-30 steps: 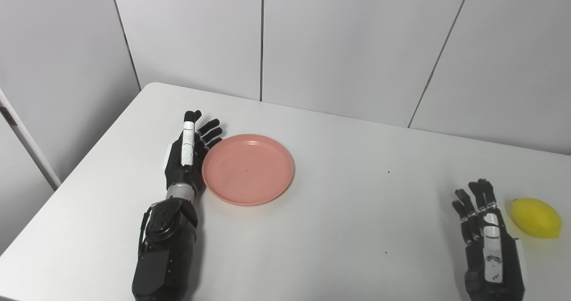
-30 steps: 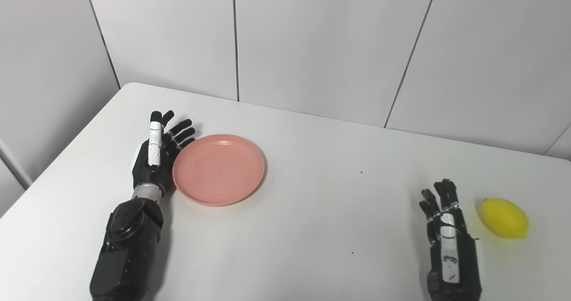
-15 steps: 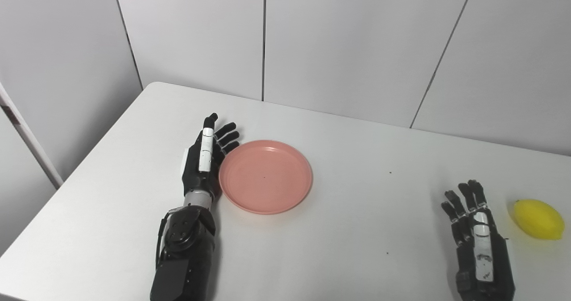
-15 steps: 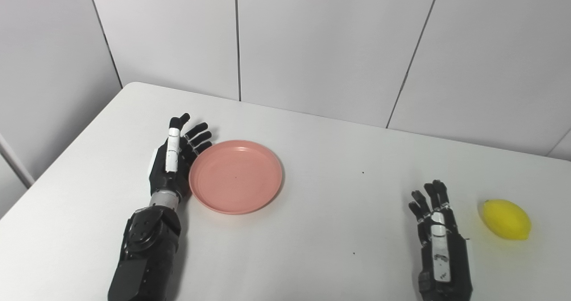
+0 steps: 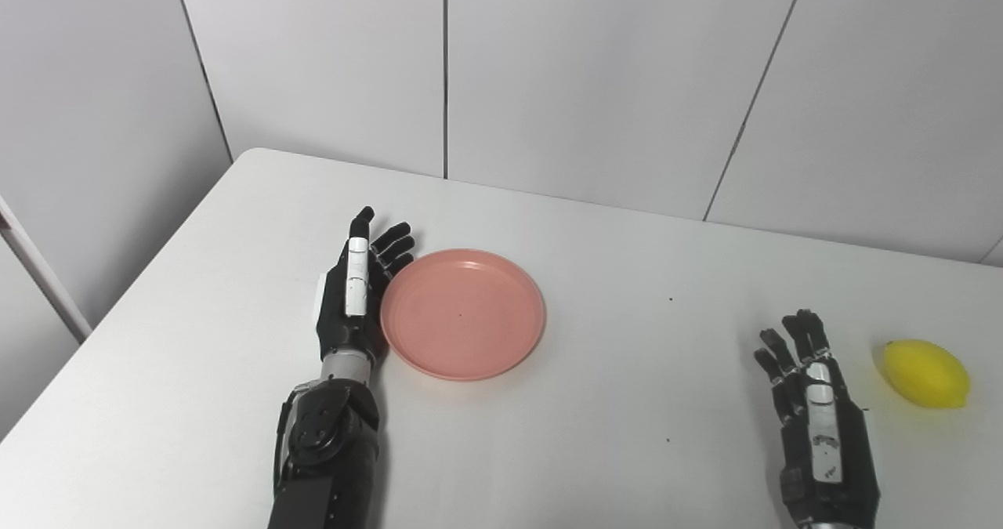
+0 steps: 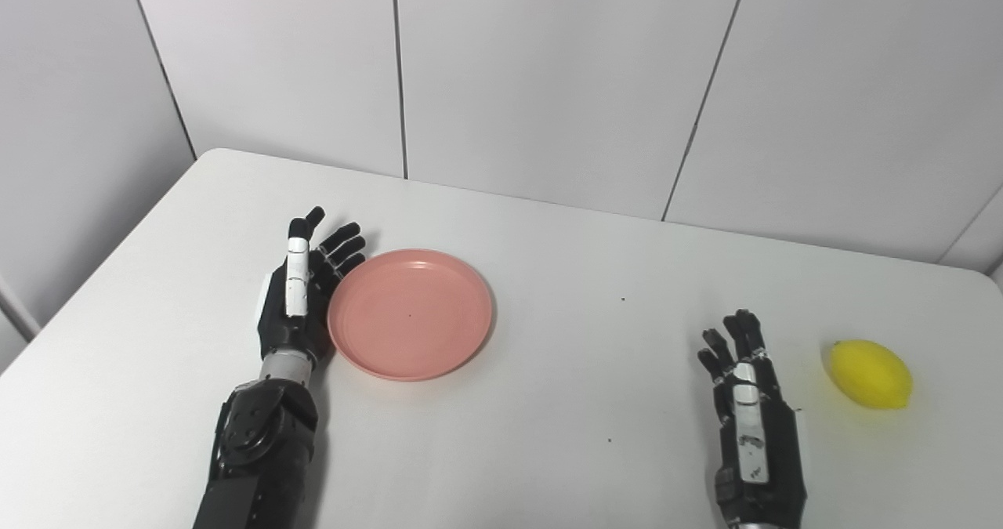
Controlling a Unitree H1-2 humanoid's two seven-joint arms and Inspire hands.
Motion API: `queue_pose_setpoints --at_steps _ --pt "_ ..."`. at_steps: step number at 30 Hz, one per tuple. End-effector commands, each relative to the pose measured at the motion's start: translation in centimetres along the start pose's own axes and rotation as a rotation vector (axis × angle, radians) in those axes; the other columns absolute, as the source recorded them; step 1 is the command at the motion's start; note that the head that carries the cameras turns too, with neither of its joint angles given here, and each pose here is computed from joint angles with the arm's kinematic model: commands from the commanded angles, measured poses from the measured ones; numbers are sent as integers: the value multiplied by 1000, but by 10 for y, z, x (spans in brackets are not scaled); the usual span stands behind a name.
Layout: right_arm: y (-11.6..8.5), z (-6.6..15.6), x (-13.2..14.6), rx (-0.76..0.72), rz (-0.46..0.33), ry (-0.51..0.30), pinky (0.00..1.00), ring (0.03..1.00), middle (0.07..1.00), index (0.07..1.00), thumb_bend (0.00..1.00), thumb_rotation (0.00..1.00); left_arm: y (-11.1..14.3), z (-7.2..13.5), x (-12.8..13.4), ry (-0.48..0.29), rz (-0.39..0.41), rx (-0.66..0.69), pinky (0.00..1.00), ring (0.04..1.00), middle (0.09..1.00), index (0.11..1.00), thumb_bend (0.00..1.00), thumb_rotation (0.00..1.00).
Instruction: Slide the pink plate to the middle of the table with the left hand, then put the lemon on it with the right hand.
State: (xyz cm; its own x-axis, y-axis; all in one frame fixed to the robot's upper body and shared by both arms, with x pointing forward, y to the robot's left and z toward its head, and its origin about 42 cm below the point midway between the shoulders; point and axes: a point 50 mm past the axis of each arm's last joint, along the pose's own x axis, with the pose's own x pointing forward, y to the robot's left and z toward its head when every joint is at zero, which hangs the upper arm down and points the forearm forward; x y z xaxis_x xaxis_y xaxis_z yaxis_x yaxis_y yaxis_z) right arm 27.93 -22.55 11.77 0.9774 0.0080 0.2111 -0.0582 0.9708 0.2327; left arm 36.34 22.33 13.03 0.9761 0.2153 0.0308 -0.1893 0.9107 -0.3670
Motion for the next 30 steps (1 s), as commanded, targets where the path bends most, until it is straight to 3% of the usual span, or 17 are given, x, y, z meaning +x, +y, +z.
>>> queue_pose_setpoints --at_steps 1,13,17,30 --pt "8 -17 -13 36 -16 70 901 885 935 918 685 747 -2 -9 -7 35 14 -3 786 755 716 890 759 819" --pt "22 -17 -12 40 -12 63 889 867 923 906 711 740 -30 -8 -9 43 -39 -24 842 814 791 927 759 838" --pt "26 -16 -12 43 -12 69 896 873 927 906 709 730 -38 -12 -14 55 -65 -11 873 835 766 911 759 839" --pt "32 -14 -11 37 1 67 906 873 933 916 717 702 -50 -17 -24 60 -107 13 903 835 807 908 789 806"
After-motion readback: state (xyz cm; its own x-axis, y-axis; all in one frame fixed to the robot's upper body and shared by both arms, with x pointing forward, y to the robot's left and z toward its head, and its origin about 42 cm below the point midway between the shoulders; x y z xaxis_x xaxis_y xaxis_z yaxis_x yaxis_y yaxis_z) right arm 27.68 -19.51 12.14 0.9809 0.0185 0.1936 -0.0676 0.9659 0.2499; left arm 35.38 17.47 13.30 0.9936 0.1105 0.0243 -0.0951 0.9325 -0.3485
